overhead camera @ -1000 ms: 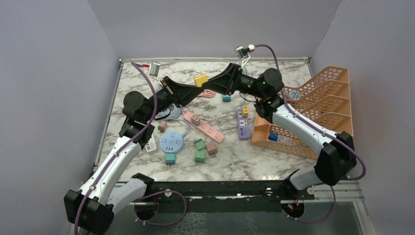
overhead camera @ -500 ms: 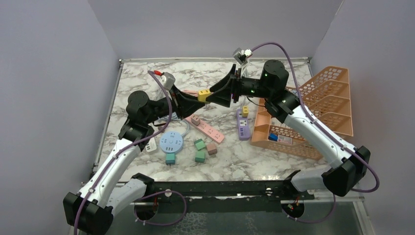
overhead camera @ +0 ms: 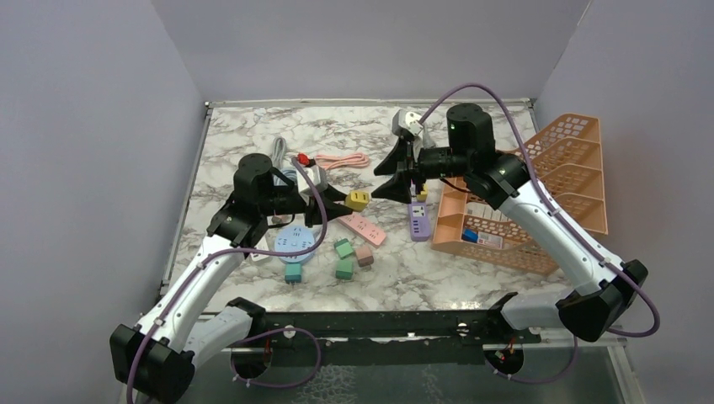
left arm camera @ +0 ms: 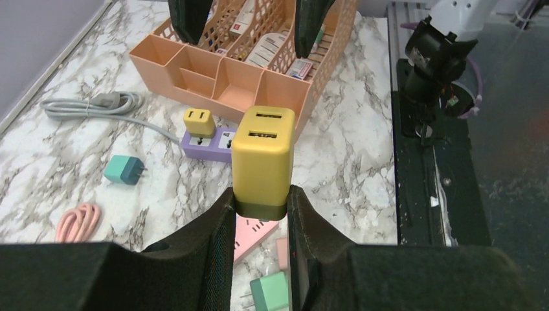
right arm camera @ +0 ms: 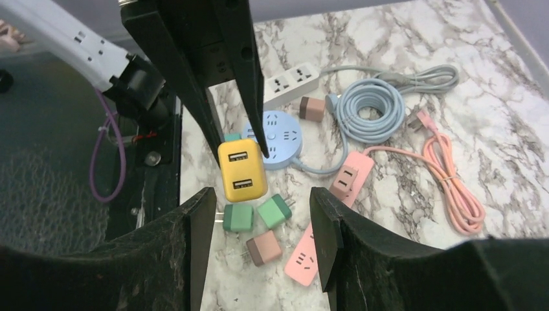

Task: Insert the plug

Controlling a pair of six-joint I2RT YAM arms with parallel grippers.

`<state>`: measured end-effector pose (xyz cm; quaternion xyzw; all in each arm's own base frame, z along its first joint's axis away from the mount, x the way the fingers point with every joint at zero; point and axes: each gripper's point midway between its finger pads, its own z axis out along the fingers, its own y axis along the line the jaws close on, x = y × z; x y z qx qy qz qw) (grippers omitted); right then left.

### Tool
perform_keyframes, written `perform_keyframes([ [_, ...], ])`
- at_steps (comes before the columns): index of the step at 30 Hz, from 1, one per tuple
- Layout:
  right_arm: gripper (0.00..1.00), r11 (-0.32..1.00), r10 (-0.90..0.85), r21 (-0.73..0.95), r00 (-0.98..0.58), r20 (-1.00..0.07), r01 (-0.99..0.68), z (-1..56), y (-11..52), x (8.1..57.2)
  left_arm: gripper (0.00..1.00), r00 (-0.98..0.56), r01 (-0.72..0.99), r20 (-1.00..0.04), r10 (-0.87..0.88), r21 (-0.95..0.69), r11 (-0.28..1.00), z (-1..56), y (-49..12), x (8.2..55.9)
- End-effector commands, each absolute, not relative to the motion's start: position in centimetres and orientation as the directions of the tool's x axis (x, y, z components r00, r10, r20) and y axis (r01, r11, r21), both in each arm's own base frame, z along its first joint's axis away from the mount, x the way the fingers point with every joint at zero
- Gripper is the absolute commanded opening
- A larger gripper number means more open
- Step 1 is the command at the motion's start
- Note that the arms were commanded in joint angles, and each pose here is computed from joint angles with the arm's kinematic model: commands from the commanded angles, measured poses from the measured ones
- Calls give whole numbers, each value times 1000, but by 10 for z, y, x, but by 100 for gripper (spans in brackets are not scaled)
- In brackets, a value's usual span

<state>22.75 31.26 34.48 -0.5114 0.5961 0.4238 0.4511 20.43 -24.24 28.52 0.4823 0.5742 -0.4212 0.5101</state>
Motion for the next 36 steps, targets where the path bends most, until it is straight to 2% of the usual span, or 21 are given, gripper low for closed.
perform_keyframes([
  [1, 57, -15, -280, 9, -4, -960, -1000, 330, 315, 208, 0, 129, 991, -984, 122, 132, 17, 282, -250, 188],
  [7, 61, -67, -314, 3, 18, -949, -998, 312, 325, 198, 0, 136, 991, -982, 129, 136, -6, 276, -254, 188],
  [14, 60, -81, -376, 24, 8, -927, -996, 287, 340, 194, 0, 135, 991, -982, 132, 133, -28, 270, -257, 186],
  [20, 43, -61, -433, 33, -4, -902, -998, 271, 341, 195, 0, 141, 990, -981, 133, 138, -34, 268, -257, 186],
  [27, 31, 27, -459, 35, -44, -887, -999, 267, 338, 206, 0, 164, 987, -973, 161, 162, -26, 262, -254, 187],
  [31, 10, 88, -460, 33, -70, -885, -996, 268, 338, 215, 0, 176, 984, -969, 173, 176, -17, 261, -252, 188],
  [32, 5, 104, -459, 30, -75, -885, -994, 269, 339, 218, 4, 179, 984, -968, 176, 179, -12, 260, -251, 189],
  [35, 1, 163, -458, 15, -89, -884, -987, 268, 337, 228, 38, 196, 978, -961, 196, 205, 27, 259, -248, 193],
  [36, 1, 189, -450, 12, -97, -888, -982, 270, 337, 232, 45, 202, 974, -956, 210, 218, 54, 257, -246, 197],
])
